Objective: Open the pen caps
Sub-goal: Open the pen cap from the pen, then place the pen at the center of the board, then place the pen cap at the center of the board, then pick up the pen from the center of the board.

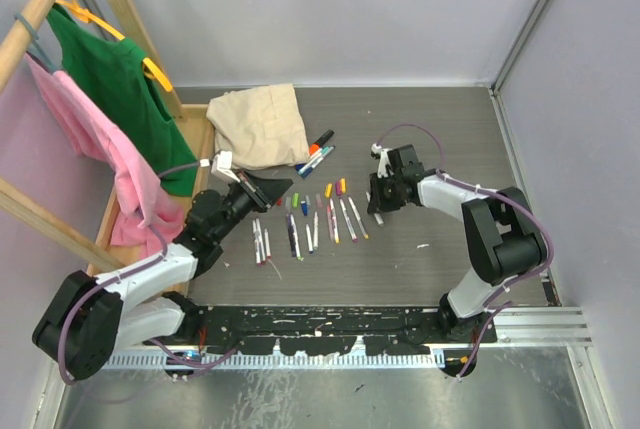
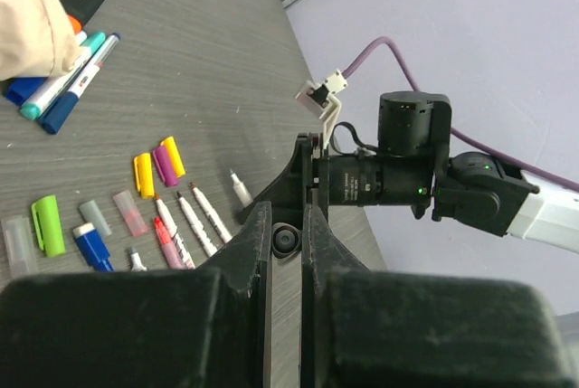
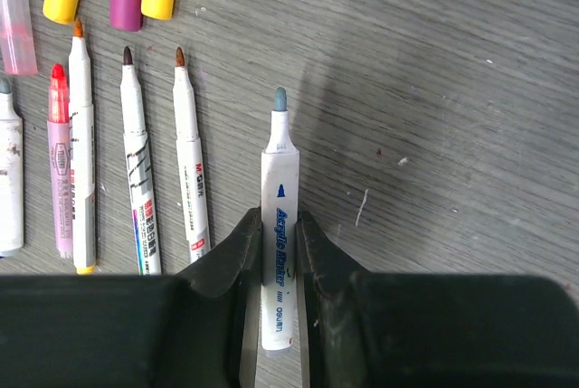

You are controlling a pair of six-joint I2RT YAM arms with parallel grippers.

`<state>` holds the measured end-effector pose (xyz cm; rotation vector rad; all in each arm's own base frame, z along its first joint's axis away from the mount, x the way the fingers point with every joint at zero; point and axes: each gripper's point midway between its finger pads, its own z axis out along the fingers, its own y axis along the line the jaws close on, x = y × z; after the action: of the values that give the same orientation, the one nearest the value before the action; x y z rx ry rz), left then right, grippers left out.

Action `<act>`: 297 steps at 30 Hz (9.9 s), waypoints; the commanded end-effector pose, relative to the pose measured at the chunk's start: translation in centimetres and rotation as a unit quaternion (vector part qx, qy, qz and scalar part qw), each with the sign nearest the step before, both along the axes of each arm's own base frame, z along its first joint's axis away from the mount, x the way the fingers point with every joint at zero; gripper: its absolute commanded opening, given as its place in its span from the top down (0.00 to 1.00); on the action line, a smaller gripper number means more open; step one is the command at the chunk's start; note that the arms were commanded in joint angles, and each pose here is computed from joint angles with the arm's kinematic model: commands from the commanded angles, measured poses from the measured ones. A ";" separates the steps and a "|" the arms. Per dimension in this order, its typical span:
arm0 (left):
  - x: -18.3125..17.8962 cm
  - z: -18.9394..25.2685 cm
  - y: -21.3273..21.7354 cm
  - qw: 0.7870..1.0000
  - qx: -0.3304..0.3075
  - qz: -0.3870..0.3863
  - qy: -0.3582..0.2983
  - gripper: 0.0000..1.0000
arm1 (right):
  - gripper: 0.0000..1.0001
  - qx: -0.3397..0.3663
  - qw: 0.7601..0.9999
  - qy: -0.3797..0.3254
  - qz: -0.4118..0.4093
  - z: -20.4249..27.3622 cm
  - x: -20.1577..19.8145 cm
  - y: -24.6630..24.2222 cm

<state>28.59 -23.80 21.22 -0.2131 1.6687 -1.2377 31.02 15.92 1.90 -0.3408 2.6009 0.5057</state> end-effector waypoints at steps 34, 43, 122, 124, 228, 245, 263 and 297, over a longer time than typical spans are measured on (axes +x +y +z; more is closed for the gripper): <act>-2.1 -2.7 -4.7 0.998 0.049 -0.044 0.022 1.00 | 0.54 0.039 0.994 -0.093 0.031 7.1 2.2 0.6; -1.9 -4.6 -7.1 0.994 0.081 -0.055 0.051 1.00 | 0.54 0.052 0.981 -0.177 0.065 12.1 1.9 0.3; 12.6 -14.8 -17.8 0.901 0.393 -0.016 0.184 0.71 | 0.53 0.061 0.944 -0.279 0.165 18.6 -1.0 -3.1; 12.6 -14.1 -18.0 0.904 0.387 -0.020 0.179 0.71 | 0.53 0.060 0.944 -0.279 0.164 18.6 -1.0 -3.2; 14.4 -12.0 -6.7 0.821 0.535 -0.186 0.075 1.00 | 0.52 0.080 0.944 -0.266 0.176 18.2 -1.3 -2.7; 9.4 -7.0 -9.3 0.869 0.419 -0.263 0.024 1.00 | 0.49 0.111 0.900 -0.307 0.290 19.1 -3.3 -0.7; -4.0 -5.5 -12.6 0.858 0.254 -0.442 0.055 1.00 | 0.27 -0.126 0.533 -0.475 0.688 17.7 -6.0 3.0; -9.2 -1.8 -10.9 0.891 0.235 -0.388 -0.034 0.35 | 0.99 -0.163 0.562 -0.407 0.701 13.1 -8.5 4.5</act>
<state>18.54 -34.25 15.36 0.9370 2.2194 -1.2802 23.78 19.63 13.50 -2.2744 0.9596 0.0787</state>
